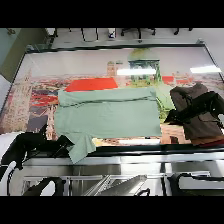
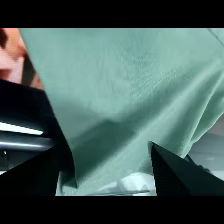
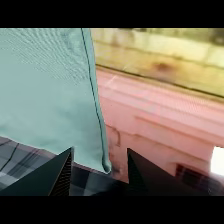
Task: Fold the shirts.
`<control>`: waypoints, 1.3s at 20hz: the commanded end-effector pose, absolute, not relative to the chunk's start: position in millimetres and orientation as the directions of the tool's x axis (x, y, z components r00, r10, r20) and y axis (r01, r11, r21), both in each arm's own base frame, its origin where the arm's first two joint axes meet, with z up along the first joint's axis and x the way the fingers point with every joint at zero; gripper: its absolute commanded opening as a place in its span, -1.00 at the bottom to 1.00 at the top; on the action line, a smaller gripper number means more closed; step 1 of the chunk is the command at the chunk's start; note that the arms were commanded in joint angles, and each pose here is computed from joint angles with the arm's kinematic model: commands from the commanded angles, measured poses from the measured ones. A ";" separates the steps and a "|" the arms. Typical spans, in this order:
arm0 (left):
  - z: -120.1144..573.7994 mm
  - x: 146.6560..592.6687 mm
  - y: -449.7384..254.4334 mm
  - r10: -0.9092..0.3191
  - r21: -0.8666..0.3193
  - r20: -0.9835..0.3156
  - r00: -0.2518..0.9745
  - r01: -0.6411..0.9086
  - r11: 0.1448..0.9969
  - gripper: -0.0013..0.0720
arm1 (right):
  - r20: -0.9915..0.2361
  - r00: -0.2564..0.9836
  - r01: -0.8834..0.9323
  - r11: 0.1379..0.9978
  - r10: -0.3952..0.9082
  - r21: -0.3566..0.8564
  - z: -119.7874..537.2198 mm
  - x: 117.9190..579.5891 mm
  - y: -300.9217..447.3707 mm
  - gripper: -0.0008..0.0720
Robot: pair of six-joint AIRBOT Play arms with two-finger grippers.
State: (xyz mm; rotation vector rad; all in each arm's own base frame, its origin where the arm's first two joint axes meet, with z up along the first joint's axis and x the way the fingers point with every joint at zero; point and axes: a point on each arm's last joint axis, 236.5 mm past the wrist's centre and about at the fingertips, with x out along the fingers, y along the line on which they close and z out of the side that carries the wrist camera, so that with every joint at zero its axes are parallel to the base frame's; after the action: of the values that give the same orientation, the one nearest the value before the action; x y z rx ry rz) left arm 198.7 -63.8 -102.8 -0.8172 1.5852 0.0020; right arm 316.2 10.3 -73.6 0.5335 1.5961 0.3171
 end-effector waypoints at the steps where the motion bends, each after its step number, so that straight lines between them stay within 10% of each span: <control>1: -113.6 219.0 -59.8 -0.492 -0.458 -0.867 0.080 -0.521 0.721 0.65 | -0.848 -0.024 0.139 0.842 0.529 0.521 -75.1 315.6 15.8 0.10; 5: -119.6 238.6 -54.8 -0.504 -0.450 -0.862 0.046 -0.526 0.722 0.64 | -0.841 -0.052 0.153 0.837 0.538 0.525 -82.8 304.2 19.2 0.10; 7: -116.7 246.1 -53.7 -0.510 -0.457 -0.859 0.041 -0.508 0.730 -0.79 | -0.835 -0.074 0.172 0.832 0.545 0.527 -90.5 294.1 22.5 0.10; 8: -112.1 250.2 -53.4 -0.512 -0.466 -0.858 0.045 -0.489 0.737 -0.91 | -0.834 -0.082 0.181 0.831 0.546 0.526 -94.9 289.4 24.0 0.10; 17: -82.9 268.9 -68.8 -0.529 -0.501 -0.848 0.034 -0.375 0.780 -0.91 | -0.816 -0.141 0.152 0.827 0.561 0.542 -124.0 281.2 61.4 0.09; 19: -76.3 272.6 -78.1 -0.526 -0.504 -0.850 0.023 -0.328 0.799 -0.91 | -0.827 -0.141 0.107 0.839 0.544 0.534 -127.3 284.9 71.5 -0.18; 21: -61.6 274.3 -77.5 -0.507 -0.487 -0.862 -0.008 -0.264 0.833 -0.91 | -0.826 -0.143 0.072 0.838 0.546 0.541 -122.6 288.0 76.0 -0.93; 26: -7.3 262.8 -33.7 -0.290 -0.289 -0.957 0.026 -0.215 0.933 -0.92 | -0.848 -0.091 0.119 0.851 0.522 0.511 -97.4 289.1 44.8 -0.93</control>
State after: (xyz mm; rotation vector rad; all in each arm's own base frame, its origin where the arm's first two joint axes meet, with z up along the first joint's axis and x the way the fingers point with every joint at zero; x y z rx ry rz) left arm 277.1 -58.4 -31.3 -0.5167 1.5544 -0.1606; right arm 293.6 54.5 -113.1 0.4769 1.6442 0.3907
